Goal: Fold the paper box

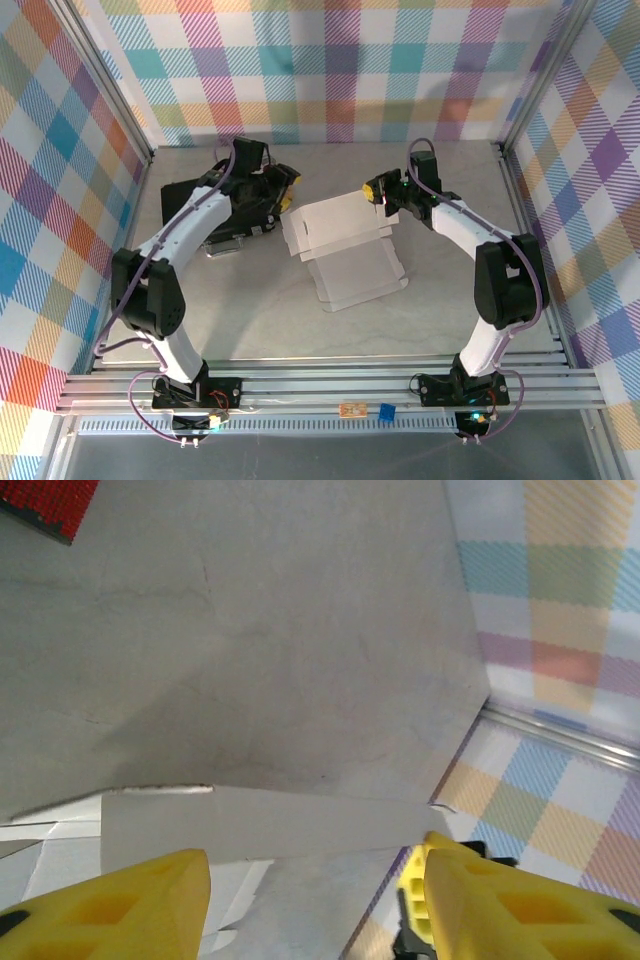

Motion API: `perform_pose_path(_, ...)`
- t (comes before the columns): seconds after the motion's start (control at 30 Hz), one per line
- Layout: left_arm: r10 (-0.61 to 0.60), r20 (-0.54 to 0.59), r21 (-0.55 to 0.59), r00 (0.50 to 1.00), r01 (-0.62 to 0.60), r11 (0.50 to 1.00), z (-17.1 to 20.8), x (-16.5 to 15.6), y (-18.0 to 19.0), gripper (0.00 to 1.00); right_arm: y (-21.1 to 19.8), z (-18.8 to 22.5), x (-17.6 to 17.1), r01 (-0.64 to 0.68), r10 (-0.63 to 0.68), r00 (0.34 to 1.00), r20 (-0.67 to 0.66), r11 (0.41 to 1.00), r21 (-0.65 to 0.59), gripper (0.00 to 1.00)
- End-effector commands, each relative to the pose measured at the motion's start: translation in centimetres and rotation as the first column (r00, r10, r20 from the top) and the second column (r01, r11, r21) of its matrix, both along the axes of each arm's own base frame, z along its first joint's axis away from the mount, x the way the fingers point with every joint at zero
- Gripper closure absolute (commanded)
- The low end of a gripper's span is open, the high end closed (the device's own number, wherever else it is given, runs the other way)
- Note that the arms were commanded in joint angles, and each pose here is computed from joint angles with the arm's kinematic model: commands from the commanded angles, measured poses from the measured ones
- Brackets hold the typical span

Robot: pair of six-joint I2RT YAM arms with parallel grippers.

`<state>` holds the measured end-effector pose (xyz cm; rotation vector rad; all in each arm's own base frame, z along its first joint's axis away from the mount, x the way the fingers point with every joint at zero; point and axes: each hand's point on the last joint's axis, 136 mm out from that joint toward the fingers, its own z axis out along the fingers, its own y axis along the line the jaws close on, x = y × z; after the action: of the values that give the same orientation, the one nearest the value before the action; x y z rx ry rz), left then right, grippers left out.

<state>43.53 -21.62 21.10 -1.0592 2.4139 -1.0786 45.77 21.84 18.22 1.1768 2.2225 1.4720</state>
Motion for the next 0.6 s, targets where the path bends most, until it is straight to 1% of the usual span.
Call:
perform_pose_path(0.0, -0.065, -0.041, 0.017, 0.997, 0.066, 0.998, -1.2, -0.9, -0.5, 0.42, 0.0, 2.2, 0.4, -0.016, 0.016, 0.999, 0.045, 1.0, 0.008, 1.0)
perform_pose_path(0.2, -0.082, -0.065, -0.002, 0.994, 0.082, 0.997, -2.4, -1.0, -1.2, 0.42, 0.1, 2.2, 0.5, -0.016, 0.015, 0.999, 0.039, 1.0, 0.01, 1.0)
perform_pose_path(0.57, -0.108, -0.086, -0.078, 0.991, 0.101, 0.992, -3.1, -1.3, -3.8, 0.43, 0.1, 1.8, 0.6, -0.006, 0.006, 1.0, 0.03, 1.0, 0.011, 1.0)
